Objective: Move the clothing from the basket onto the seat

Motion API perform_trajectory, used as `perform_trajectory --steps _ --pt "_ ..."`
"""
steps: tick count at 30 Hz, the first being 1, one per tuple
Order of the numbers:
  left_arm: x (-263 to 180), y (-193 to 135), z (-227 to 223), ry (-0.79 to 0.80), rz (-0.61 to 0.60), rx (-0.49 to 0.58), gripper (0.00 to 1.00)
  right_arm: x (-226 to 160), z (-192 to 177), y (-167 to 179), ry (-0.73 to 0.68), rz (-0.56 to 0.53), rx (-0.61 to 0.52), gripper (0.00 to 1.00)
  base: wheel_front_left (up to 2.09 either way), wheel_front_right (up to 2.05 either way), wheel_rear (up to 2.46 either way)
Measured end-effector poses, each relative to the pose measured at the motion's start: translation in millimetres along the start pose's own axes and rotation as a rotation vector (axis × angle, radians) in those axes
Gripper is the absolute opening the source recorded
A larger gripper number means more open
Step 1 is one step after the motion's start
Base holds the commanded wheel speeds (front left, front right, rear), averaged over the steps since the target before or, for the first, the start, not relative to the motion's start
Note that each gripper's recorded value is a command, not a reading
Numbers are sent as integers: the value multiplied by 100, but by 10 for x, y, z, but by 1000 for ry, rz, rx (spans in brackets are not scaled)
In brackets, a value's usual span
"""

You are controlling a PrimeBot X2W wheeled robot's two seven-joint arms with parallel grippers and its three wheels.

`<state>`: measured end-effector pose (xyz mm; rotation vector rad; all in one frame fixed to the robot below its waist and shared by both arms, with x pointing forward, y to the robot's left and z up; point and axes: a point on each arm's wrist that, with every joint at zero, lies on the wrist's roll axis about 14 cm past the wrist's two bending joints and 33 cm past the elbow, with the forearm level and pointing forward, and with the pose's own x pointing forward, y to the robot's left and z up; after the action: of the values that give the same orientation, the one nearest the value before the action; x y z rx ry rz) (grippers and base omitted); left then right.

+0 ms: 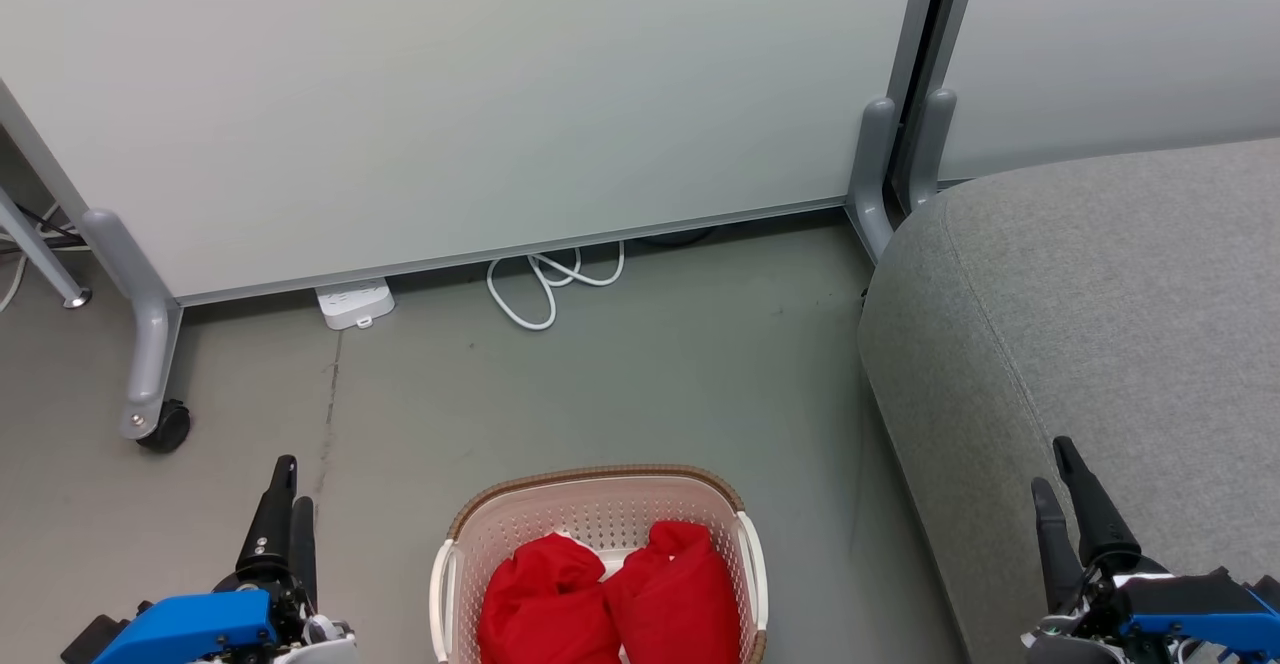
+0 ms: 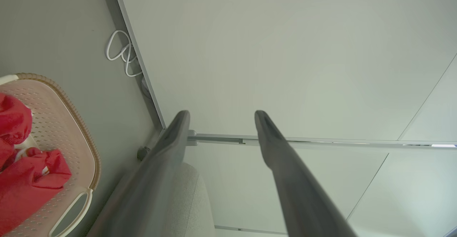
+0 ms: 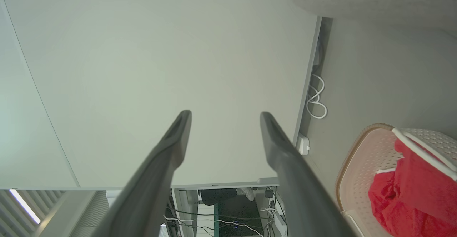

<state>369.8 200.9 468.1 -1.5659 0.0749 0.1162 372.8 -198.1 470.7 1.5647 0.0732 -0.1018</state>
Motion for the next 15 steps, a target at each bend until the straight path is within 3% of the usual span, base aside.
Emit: perform_trajectory --steps 15 --pt "62 -176 17 -34 -44 219 100 68 -40 122 -17 31 -193 100 0 0 0"
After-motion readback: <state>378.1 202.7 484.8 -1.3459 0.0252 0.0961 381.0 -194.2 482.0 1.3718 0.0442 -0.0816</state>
